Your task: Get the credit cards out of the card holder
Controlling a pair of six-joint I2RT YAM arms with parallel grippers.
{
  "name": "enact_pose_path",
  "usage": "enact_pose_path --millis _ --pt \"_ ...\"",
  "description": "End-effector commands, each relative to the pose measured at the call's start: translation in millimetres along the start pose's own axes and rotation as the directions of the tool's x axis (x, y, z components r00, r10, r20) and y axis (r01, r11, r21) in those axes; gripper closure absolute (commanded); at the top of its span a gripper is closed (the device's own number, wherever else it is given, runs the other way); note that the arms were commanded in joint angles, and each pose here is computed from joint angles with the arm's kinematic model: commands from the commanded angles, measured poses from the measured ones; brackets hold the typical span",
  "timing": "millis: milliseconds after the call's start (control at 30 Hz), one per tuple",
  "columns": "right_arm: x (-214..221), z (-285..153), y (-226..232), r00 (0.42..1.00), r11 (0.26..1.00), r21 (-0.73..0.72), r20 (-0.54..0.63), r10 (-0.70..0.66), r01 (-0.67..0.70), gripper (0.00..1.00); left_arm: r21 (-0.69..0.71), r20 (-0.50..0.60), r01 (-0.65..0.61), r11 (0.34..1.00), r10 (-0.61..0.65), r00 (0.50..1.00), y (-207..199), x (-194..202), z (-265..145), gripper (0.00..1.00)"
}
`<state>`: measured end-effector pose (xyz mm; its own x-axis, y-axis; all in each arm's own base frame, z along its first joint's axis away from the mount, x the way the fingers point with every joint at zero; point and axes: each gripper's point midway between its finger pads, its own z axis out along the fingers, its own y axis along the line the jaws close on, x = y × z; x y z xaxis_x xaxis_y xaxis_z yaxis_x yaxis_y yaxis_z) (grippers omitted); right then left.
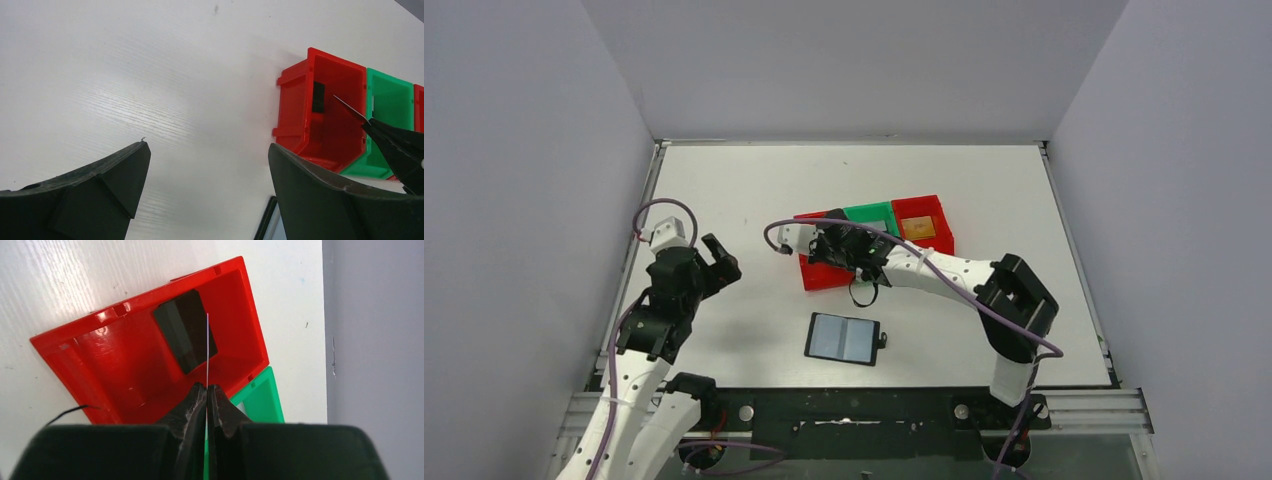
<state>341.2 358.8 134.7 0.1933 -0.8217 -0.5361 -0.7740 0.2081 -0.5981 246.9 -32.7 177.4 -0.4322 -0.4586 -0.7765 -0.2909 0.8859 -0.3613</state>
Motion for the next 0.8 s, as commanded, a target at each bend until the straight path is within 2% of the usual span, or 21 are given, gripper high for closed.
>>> enact_pose_path --millis 0,400,633,700,767 --pt "-13 11 -29 0.995 0.993 0.066 0.011 -0.102 0.101 1.0 -0.011 0.079 0.037 0.999 -0.036 0.996 1 -20 -6 0.1" --pt "5 66 -28 0.978 0.979 0.064 -0.078 -0.191 0.196 1.0 -0.033 0.163 0.092 0.995 -0.086 0.983 11 -34 -20 0.1" --pt "8 80 -28 0.979 0.978 0.079 -0.093 -0.184 0.191 1.0 -0.023 0.168 0.096 0.995 -0.091 0.982 11 -34 -21 0.1" --pt "10 81 -25 0.98 0.98 0.075 -0.095 -0.177 0.184 0.97 -0.024 0.166 0.095 0.995 -0.09 0.982 11 -34 -20 0.1" --pt "12 82 -23 0.982 0.983 0.07 -0.093 -0.164 0.171 0.89 -0.021 0.164 0.095 0.995 -0.09 0.982 10 -34 -20 0.1"
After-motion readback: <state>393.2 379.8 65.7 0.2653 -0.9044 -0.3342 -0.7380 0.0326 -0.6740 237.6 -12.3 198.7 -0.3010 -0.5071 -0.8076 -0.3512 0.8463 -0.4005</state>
